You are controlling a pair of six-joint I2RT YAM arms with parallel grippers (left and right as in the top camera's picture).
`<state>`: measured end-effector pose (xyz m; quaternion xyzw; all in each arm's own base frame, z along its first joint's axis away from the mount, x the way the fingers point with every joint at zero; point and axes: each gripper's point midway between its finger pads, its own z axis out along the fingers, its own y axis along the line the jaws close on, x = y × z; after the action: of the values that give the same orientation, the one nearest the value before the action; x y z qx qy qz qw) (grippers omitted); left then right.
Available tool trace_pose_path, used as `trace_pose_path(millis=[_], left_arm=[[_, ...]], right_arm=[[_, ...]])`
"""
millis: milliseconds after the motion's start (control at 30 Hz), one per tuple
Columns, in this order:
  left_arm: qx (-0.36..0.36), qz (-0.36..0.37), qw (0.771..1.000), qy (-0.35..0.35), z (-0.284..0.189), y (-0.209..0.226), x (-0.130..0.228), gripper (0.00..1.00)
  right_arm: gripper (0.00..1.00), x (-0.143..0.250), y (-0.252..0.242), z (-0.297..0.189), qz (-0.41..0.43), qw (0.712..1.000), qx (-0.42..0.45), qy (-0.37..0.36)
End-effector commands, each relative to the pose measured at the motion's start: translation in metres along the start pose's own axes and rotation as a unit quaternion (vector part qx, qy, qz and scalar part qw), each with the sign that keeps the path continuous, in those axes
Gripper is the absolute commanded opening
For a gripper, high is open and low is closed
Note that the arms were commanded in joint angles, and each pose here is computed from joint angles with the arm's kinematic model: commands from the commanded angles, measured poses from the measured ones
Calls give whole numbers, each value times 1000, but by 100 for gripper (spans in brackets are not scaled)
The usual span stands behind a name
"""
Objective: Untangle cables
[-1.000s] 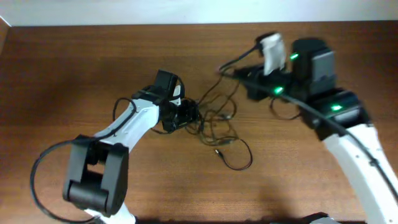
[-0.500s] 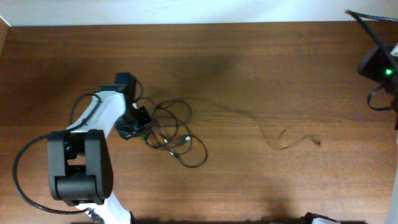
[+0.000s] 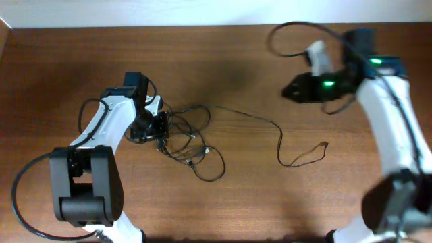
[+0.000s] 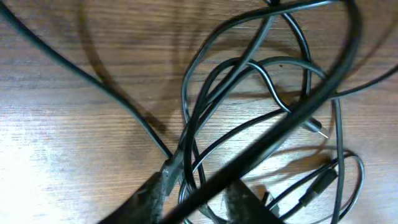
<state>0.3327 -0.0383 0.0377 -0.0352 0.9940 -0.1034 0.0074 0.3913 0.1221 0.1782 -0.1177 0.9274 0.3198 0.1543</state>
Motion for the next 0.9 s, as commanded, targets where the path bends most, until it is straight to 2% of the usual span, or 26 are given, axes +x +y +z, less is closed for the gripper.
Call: trace_pose_path(millis=[0,33,100,167,233,367,500,600,667,700,733,767,800,833,867], left_arm=[[9,20,999,-23,-13,-6,-8,52],[9,20,999,-23,-13,-6,-8,57],[9,20,999,-23,-13,-6,-8,64],[9,20,999,-23,-13,-6,-8,71],[9,20,999,-23,-13,-6,-8,75],[9,20,999,-23,-13,-6,-8,76],[9,20,999,-23,-13,-6,-8,77],[9,20,999,-23,-13,-6,-8,79],[9,20,999,-23,-13,-6,-8,79],[9,20,999,-23,-13,-6,-8,79],[9,20,999,-23,-13,-6,-8,79],[9,20,999,-23,-13,-6,-8,78],[9,20,999,-23,-13,-6,-8,73],[9,20,999,-23,-13,-6,-8,48],[9,20,999,-23,-13,-6,-8,27]], right_arm=[[58,20,6,78,-54,994,-53,75],[64,23,7,91,-66,992,-59,85],[74,30,18,129,-142,982,-74,102],[83,24,28,146,-197,974,-74,88],[86,10,28,159,-244,967,-30,67],[89,-14,35,182,-318,946,57,28],[88,-11,39,209,-339,938,65,28],[76,3,34,226,-336,939,60,50],[63,12,34,235,-337,937,57,63],[52,16,34,239,-338,937,58,69],[30,17,31,241,-338,936,63,71],[5,16,29,240,-338,936,70,71],[4,11,25,237,-327,939,88,66],[4,-9,19,219,-292,946,131,44],[4,-26,25,199,-279,949,143,23]])
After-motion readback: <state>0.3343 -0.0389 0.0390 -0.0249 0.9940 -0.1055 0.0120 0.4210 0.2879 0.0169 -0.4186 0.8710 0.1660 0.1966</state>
